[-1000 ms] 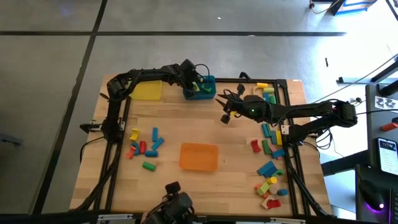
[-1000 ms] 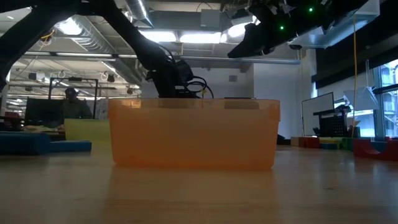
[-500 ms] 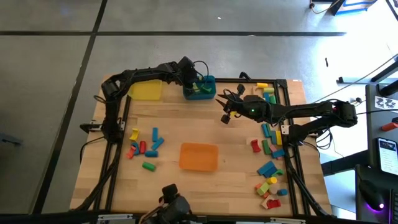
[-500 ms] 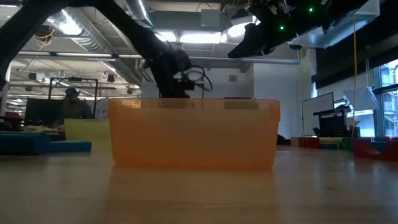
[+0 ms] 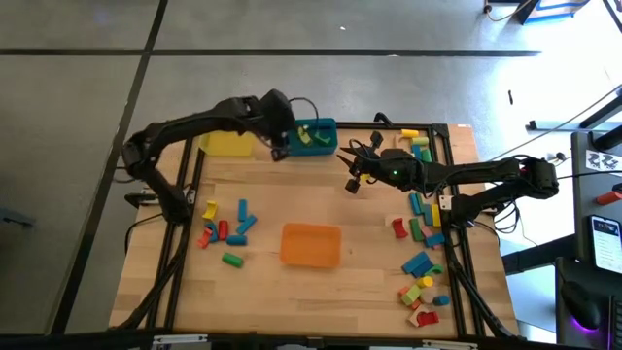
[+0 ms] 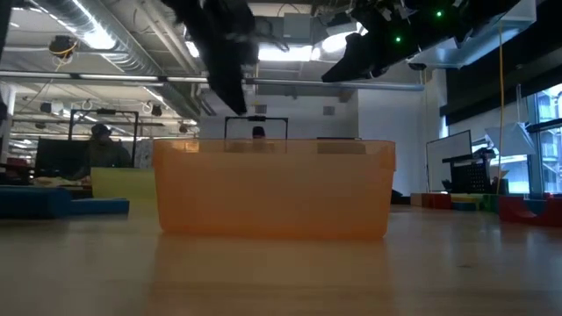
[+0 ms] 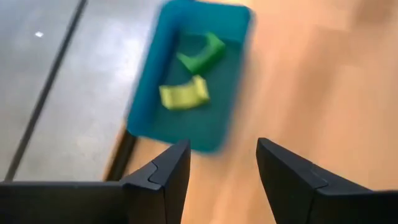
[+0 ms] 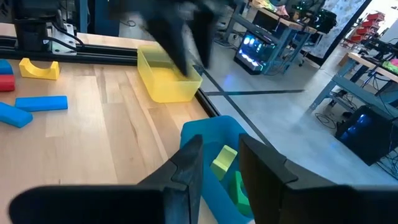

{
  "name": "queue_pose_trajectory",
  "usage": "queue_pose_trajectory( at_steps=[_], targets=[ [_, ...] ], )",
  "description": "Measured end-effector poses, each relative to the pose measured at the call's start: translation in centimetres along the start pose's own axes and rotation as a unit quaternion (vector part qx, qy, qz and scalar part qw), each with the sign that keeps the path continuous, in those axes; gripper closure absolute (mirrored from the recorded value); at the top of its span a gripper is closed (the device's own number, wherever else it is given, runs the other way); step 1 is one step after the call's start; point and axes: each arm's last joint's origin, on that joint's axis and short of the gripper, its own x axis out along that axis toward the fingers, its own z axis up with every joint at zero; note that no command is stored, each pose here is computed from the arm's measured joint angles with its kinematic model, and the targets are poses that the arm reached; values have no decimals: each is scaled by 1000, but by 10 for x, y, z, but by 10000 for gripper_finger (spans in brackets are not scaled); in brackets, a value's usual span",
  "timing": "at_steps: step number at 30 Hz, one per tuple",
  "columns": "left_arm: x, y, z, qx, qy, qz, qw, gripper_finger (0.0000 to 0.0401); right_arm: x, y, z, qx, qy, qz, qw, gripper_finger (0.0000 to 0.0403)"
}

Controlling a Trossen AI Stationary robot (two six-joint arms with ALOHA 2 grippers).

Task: Sort blocks by size
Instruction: Put the yellow arch block into the blue bin

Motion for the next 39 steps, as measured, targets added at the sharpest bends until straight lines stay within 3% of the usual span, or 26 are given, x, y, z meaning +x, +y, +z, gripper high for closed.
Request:
queue_pose_trajectory(
  at_steps=[10,16,19,23,29,39],
  targets=[
    [-76,-50,-30,-10,47,-53,997,256,0,0,-1,-1,3,0,1000,304],
    [-99,-73,-47,-31,95,-71,992,266,0,0,-1,-1,3,1,1000,304],
    [-105,-82,-56,-39,129,-53,990,270,0,0,-1,-1,3,0,1000,304],
    [-109,-87,-64,-36,160,-6,986,270,0,0,-1,-1,2,0,1000,304],
    [-95,-93,-80,-21,201,9,979,271,0,0,-1,-1,2,0,1000,304],
    [-47,-103,-128,65,322,15,944,271,0,0,0,-1,2,0,1000,304]
  ],
)
